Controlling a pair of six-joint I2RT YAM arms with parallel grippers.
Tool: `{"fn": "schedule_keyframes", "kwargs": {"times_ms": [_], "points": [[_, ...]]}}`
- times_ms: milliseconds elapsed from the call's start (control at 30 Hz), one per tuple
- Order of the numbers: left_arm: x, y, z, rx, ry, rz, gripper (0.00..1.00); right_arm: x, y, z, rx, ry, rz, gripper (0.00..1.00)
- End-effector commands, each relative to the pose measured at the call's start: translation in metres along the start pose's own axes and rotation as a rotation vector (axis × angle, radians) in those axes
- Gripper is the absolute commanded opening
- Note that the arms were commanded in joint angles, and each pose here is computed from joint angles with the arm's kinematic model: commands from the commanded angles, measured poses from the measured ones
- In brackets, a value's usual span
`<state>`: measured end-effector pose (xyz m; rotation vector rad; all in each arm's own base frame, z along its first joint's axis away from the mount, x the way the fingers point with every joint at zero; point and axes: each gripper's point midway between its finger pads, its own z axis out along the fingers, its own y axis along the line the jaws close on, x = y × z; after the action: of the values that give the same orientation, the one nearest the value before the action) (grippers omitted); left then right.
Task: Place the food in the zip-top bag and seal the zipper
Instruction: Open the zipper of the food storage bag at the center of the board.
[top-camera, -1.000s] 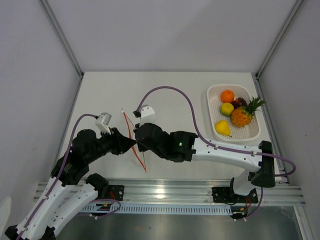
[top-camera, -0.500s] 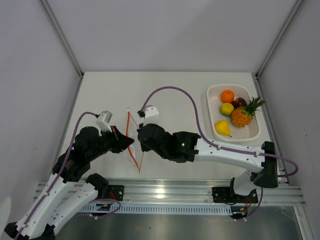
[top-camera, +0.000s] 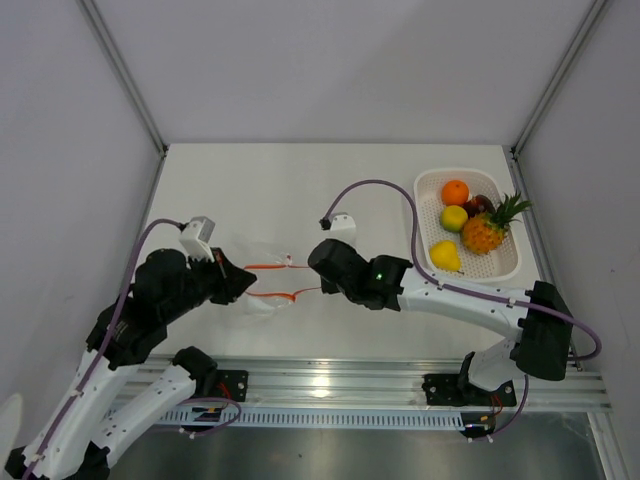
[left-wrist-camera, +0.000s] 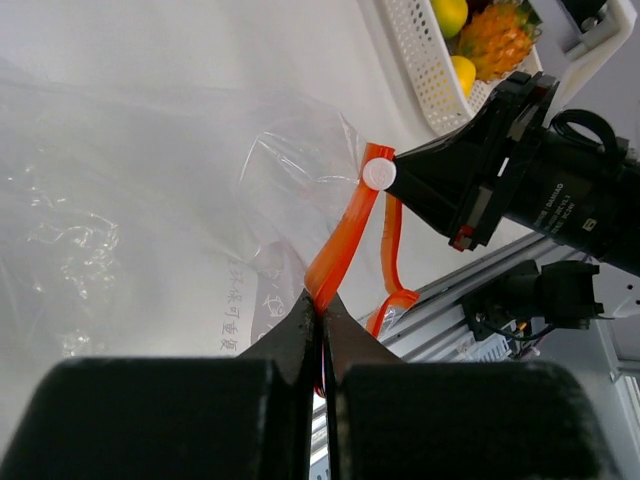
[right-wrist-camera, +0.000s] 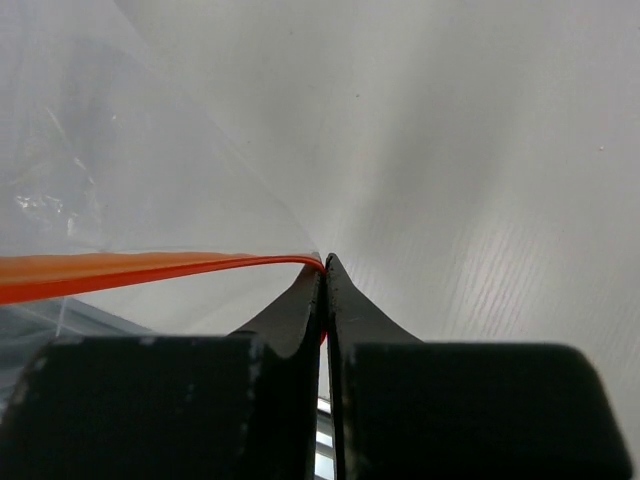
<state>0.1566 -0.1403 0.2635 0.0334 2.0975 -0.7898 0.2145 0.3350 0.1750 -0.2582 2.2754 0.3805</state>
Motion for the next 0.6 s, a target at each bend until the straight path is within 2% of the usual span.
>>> {"fn": "schedule_keyframes", "kwargs": {"times_ms": [0, 133, 200, 233, 267, 333, 433, 467, 567], "points": [[0.0, 0.0, 0.008, 0.011, 0.004, 0.034, 0.01, -0.002, -0.016, 0.005, 0.029, -0.004, 0.019, 0.0], [0.007, -0.002, 0.023, 0.037, 0.031, 0.021, 0.01, -0.002, -0.007, 0.006, -0.012, 0.004, -0.007, 0.0], [0.008, -0.005, 0.028, 0.05, 0.04, 0.011, 0.01, -0.006, -0.002, 0.003, -0.042, -0.003, -0.01, 0.04], [0.008, -0.006, 0.034, 0.056, 0.045, 0.007, 0.01, -0.009, 0.0, 0.001, -0.05, -0.01, -0.023, 0.08], [0.008, -0.006, 0.036, 0.056, 0.047, 0.002, 0.0, -0.011, -0.001, 0.0, -0.047, -0.014, -0.028, 0.18], [0.007, -0.005, 0.044, 0.046, 0.052, -0.006, 0.01, -0.017, -0.003, -0.004, -0.036, -0.02, -0.04, 0.22], [0.003, -0.004, 0.051, 0.036, 0.033, -0.017, 0.0, -0.026, -0.002, -0.011, -0.037, -0.027, -0.067, 0.37], [0.001, -0.002, 0.056, 0.027, 0.025, -0.019, 0.01, -0.029, -0.002, -0.016, -0.041, -0.033, -0.067, 0.46], [-0.004, 0.001, 0.063, 0.003, 0.008, -0.033, 0.0, -0.044, -0.002, -0.029, -0.057, -0.064, -0.09, 0.58]]}}
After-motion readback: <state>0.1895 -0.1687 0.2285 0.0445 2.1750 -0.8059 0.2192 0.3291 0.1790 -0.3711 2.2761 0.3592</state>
